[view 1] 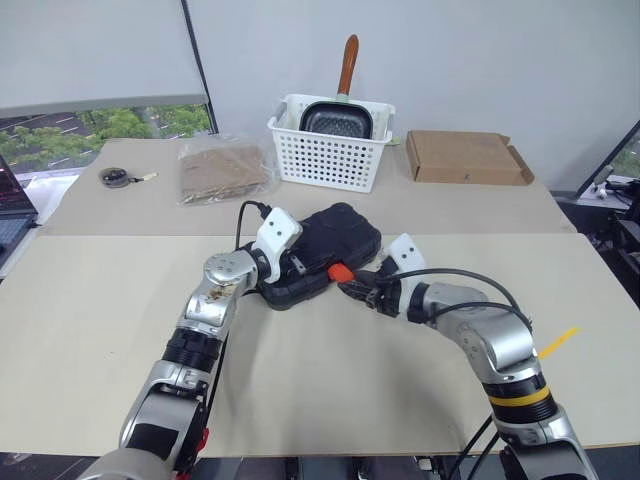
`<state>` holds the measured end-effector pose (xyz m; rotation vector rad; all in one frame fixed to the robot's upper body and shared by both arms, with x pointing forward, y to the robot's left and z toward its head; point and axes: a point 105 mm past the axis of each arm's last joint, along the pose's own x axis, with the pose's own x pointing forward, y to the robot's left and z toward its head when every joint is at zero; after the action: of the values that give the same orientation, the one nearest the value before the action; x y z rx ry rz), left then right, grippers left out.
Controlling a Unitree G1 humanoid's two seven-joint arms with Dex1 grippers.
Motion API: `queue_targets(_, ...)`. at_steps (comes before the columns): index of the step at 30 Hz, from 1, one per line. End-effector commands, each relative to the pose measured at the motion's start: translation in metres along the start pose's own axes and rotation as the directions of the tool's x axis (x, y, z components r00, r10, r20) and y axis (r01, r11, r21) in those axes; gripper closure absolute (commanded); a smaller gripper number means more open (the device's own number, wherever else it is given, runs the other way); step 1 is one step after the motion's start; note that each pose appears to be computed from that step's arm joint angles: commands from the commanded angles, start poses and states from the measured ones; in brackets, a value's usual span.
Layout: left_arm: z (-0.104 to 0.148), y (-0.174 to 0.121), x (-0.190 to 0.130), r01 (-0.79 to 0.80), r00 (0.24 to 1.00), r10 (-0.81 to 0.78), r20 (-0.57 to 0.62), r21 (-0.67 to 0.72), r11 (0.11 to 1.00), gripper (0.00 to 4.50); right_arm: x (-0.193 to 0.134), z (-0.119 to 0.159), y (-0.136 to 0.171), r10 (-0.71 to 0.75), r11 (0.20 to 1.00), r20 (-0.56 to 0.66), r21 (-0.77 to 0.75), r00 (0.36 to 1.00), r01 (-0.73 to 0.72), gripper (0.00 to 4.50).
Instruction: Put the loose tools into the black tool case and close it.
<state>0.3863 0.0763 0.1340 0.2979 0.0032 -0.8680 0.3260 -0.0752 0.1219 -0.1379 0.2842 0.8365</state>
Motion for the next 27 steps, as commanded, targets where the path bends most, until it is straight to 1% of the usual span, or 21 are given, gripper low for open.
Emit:
queue_targets(1,-0.035,-0.011,-0.003,0.016,0.994,-0.023,-0.11,-0.066,0.998,0.0,0.002,0.009,0.006,-0.017,0.999,0.062,-0.031,0.998,0.019,3.36)
queue_targets(6,-0.037,-0.011,-0.003,0.016,0.993,-0.024,-0.113,-0.071,0.997,0.0,0.012,0.003,0.005,-0.08,0.996,0.138,-0.03,0.987,0.085,3.36)
queue_targets(9,-0.037,-0.01,-0.004,0.014,0.993,-0.023,-0.114,-0.074,0.997,0.0,0.015,-0.007,0.003,-0.102,0.994,0.148,-0.026,0.984,0.107,3.36)
queue_targets(11,-0.037,-0.009,-0.004,0.013,0.993,-0.022,-0.114,-0.075,0.997,0.0,0.018,-0.011,0.005,-0.094,0.995,0.151,-0.022,0.984,0.098,3.36)
queue_targets(20,-0.039,-0.008,-0.005,0.008,0.993,-0.017,-0.117,-0.081,0.997,0.0,0.034,-0.007,0.001,-0.099,0.995,0.165,0.003,0.981,0.1,3.36)
queue_targets(22,-0.04,-0.008,-0.006,0.003,0.993,-0.013,-0.119,-0.084,0.996,0.0,0.035,-0.006,0.001,-0.089,0.996,0.161,0.01,0.983,0.089,2.35)
queue_targets(23,-0.04,-0.007,-0.007,0.001,0.993,-0.011,-0.119,-0.085,0.996,0.0,0.035,-0.007,0.002,-0.085,0.996,0.159,0.012,0.984,0.084,2.16)
queue_targets(27,-0.042,-0.006,-0.008,-0.007,0.993,-0.004,-0.121,-0.089,0.996,0.0,0.032,-0.009,0.001,-0.082,0.997,0.147,0.005,0.986,0.082,0.77)
